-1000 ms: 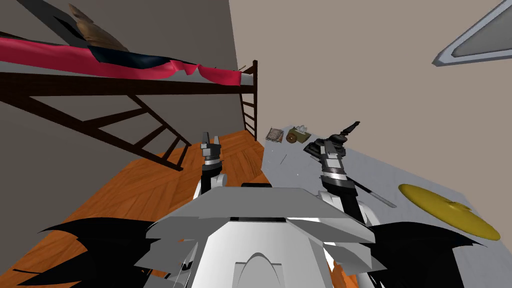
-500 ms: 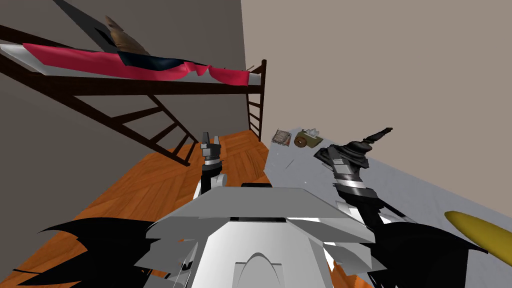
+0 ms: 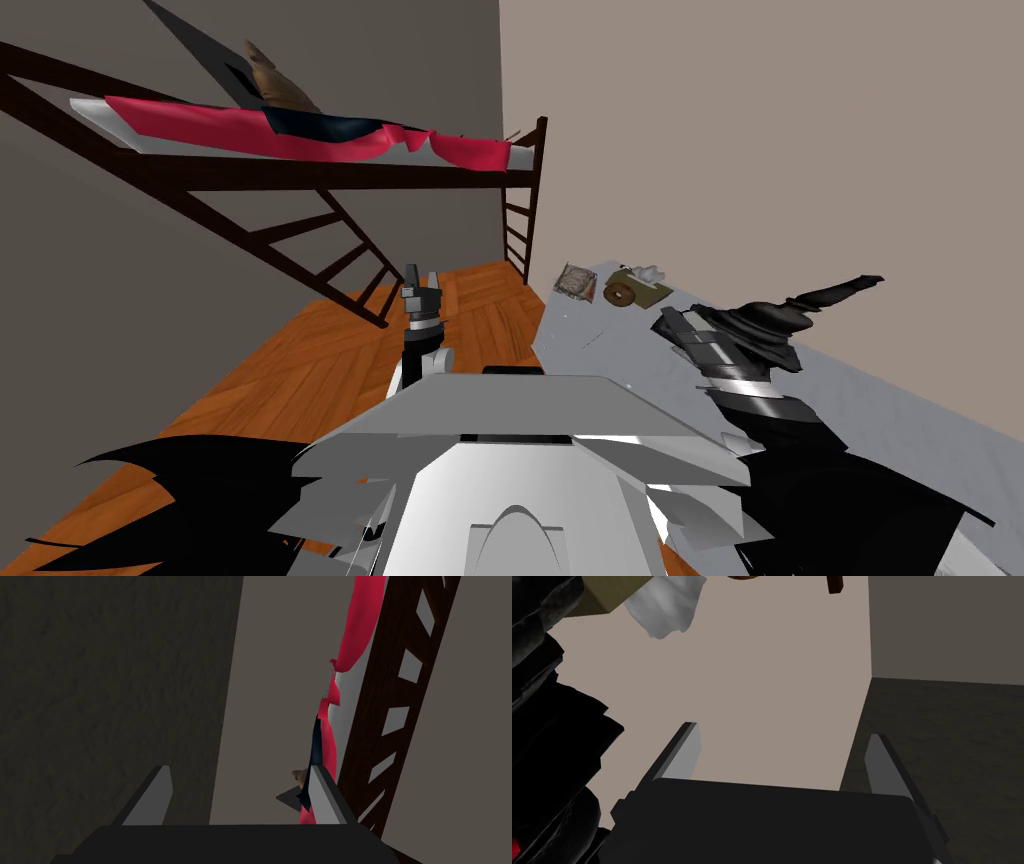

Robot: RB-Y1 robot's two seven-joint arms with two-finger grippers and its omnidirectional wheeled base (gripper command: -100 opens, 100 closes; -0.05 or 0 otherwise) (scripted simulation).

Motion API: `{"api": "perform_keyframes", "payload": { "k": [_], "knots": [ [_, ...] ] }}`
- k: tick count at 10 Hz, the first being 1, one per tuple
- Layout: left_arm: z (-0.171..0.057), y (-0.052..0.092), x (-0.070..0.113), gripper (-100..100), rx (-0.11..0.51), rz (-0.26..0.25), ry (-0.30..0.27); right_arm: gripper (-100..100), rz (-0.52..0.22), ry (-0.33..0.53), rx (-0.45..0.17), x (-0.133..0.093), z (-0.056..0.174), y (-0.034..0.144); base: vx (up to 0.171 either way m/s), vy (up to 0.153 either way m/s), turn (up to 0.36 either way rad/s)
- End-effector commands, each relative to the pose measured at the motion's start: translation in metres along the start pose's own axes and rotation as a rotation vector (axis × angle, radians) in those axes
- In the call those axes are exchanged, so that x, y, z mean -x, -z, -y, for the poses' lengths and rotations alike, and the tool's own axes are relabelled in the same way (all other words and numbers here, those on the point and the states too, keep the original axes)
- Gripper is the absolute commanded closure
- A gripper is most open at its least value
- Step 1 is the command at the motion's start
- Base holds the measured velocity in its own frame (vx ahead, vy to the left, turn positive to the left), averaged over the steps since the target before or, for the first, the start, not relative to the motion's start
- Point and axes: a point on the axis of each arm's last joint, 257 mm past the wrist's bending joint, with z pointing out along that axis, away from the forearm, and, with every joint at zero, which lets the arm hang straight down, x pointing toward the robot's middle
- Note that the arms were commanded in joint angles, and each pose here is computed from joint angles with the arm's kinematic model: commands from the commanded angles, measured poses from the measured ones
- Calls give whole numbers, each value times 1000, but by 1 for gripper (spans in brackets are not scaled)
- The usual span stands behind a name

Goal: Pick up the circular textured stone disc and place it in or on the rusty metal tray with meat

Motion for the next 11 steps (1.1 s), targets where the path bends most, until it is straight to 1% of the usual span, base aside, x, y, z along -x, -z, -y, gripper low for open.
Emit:
{"api": "perform_keyframes", "payload": {
  "k": [1, 3, 4, 6, 7, 9, 10, 11],
  "knots": [
    [0, 0, 0, 0, 0, 0, 0, -100, -60, 93, 3, 2, 11, 8, 68, 20, 66],
    [0, 0, 0, 0, 0, 0, 0, -100, -167, 209, 16, 0, 26, 23, 102, 40, 128],
    [0, 0, 0, 0, 0, 0, 0, -100, -174, 233, 23, 4, 26, 21, 95, 17, 23],
    [0, 0, 0, 0, 0, 0, 0, -100, -291, 336, 47, 2, 40, 35, 94, 27, 54],
    [0, 0, 0, 0, 0, 0, 0, -100, -296, 353, 59, 6, 39, 31, 77, 18, 17],
    [0, 0, 0, 0, 0, 0, 0, -100, -412, 445, 86, 8, 53, 44, 81, 24, 27],
    [0, 0, 0, 0, 0, 0, 0, -100, -421, 452, 105, 7, 50, 40, 81, 28, -1],
    [0, 0, 0, 0, 0, 0, 0, -100, -480, 490, 122, 7, 56, 45, 78, 29, -2]
  ]
}}
